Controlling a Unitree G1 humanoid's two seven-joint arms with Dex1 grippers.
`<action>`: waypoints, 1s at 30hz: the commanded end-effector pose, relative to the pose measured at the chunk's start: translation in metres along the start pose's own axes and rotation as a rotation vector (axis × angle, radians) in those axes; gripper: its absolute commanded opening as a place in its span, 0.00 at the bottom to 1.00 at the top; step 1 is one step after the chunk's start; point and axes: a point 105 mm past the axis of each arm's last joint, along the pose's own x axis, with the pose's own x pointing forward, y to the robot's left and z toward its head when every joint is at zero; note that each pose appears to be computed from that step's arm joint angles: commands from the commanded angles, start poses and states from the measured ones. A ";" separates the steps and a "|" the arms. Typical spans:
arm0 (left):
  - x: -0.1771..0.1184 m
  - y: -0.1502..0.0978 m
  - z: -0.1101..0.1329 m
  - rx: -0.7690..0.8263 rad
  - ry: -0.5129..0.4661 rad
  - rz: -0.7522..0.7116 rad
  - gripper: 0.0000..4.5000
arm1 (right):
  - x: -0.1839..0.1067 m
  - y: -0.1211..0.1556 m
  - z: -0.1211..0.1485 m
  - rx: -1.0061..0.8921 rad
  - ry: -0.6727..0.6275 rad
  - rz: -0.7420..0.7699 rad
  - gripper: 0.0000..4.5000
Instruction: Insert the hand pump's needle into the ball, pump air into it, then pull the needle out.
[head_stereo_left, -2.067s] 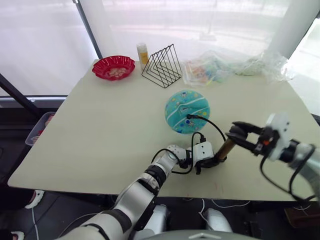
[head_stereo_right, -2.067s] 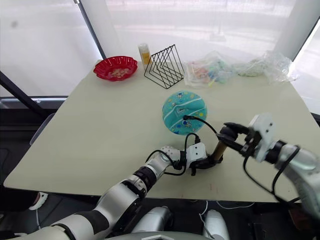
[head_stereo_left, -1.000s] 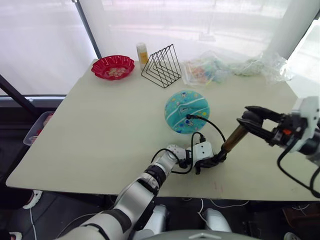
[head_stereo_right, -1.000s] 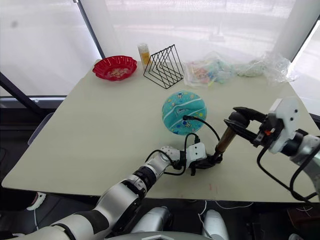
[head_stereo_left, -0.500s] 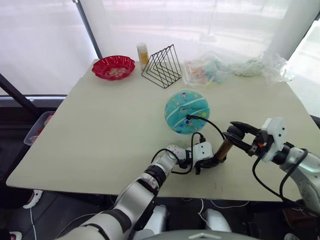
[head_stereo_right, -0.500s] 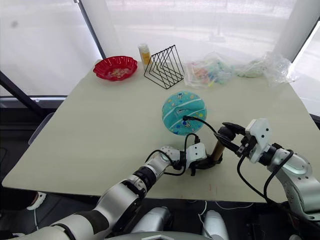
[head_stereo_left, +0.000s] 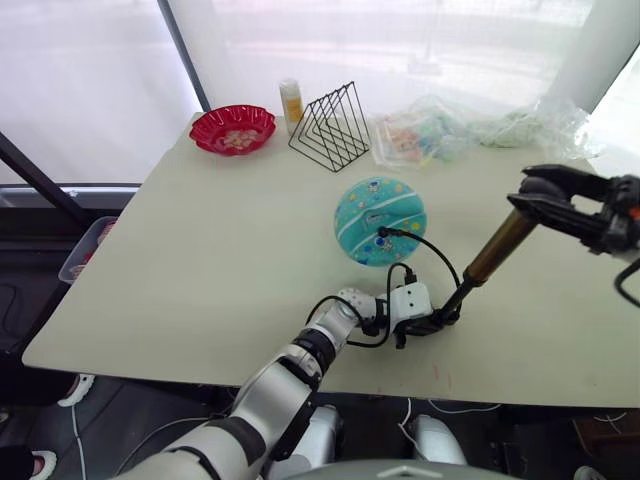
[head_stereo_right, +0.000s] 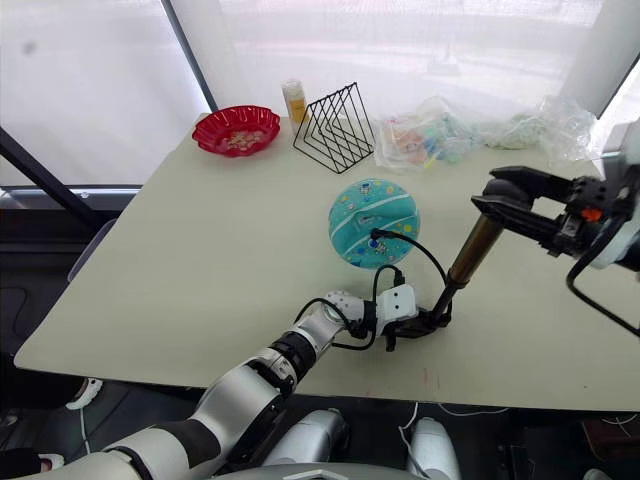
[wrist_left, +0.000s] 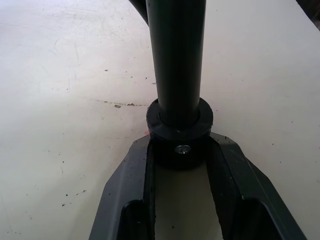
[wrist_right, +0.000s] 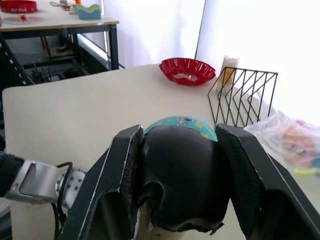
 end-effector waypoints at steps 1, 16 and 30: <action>-0.016 -0.041 -0.081 -0.160 0.280 -0.091 0.24 | -0.020 -0.004 0.059 -0.159 -0.155 -0.072 0.42; -0.015 -0.041 -0.079 -0.164 0.277 -0.085 0.24 | 0.019 0.021 -0.100 0.022 0.087 -0.062 0.42; -0.015 -0.040 -0.080 -0.166 0.278 -0.081 0.24 | 0.035 0.030 -0.137 0.026 0.035 -0.111 0.42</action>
